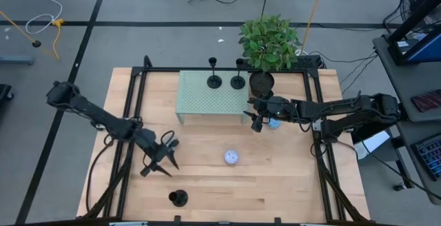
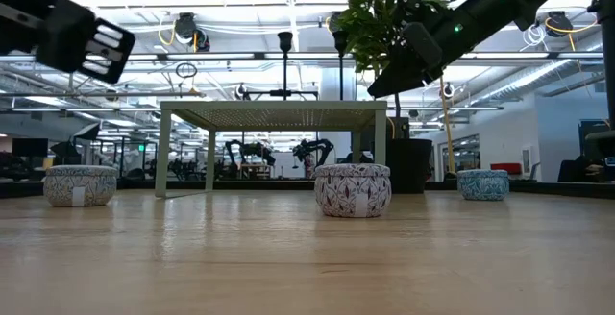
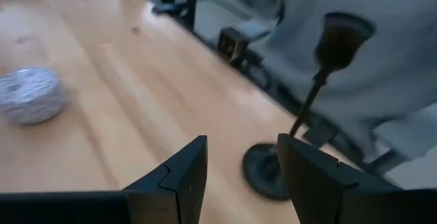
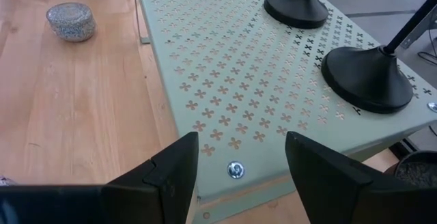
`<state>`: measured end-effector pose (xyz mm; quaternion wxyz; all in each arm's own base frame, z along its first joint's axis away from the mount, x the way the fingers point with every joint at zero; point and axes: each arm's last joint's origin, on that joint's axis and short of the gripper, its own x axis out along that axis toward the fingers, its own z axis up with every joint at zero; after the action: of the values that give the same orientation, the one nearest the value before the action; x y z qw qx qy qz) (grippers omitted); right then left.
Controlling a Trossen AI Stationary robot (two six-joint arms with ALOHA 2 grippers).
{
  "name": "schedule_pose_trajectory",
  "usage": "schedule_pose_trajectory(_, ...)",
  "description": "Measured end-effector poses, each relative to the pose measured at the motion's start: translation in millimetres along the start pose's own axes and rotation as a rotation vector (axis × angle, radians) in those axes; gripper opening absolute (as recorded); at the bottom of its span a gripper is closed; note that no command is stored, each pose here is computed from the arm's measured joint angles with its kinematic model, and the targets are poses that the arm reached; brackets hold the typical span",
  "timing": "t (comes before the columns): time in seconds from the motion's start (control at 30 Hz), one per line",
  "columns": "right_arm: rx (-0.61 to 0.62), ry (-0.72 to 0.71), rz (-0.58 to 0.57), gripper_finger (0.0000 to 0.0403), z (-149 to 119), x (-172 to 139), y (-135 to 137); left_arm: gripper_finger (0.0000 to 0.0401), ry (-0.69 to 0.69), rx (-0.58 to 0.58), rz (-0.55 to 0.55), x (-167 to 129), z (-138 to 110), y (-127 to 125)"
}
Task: Pick & Place candle stick holders
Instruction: Put the black candle holder on the shelf aligned with the other black candle holders
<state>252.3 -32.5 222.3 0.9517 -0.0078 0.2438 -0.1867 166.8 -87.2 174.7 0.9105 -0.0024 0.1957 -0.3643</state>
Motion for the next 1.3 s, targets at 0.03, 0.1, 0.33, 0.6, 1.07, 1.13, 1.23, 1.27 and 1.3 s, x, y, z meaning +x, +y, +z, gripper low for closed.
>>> schedule_pose_trajectory(0.03,0.000,0.000,0.000,0.0212,0.0,0.0,0.0,0.0184,-0.014,-0.011,-0.013,2.8,-3.2,-1.9)
schedule_pose_trajectory(0.1,0.001,-0.002,0.000,0.0212,0.2,0.0,0.1,0.0184,-0.025,-0.020,-0.020,9.3,-9.1,-5.4)
schedule_pose_trajectory(0.33,-0.002,-0.003,0.000,0.0212,0.3,0.0,0.0,0.0184,-0.033,-0.058,-0.034,37.7,-18.4,-14.8)
schedule_pose_trajectory(0.6,-0.057,-0.004,0.000,0.0212,0.4,0.0,0.0,0.0184,-0.093,-0.032,-0.064,54.5,-24.3,-27.4)
schedule_pose_trajectory(1.07,-0.056,-0.050,0.001,0.0212,5.0,-0.1,0.1,0.0184,-0.081,-0.071,-0.087,76.4,-18.9,-39.7)
schedule_pose_trajectory(1.13,-0.056,-0.049,0.001,0.0212,4.9,-0.1,0.2,0.0184,-0.038,-0.058,-0.051,77.9,-24.0,-38.8)
schedule_pose_trajectory(1.23,-0.056,-0.050,0.001,0.0212,5.0,-0.1,0.1,0.0184,-0.018,-0.059,0.029,78.0,-26.8,-35.7)
schedule_pose_trajectory(1.27,-0.056,-0.050,0.001,0.0212,5.0,-0.1,0.1,0.0183,-0.017,-0.057,0.036,78.0,-27.0,-35.5)
schedule_pose_trajectory(1.3,-0.056,-0.050,0.001,0.0212,5.0,-0.1,0.2,0.0181,-0.021,-0.048,0.032,78.0,-26.5,-35.8)
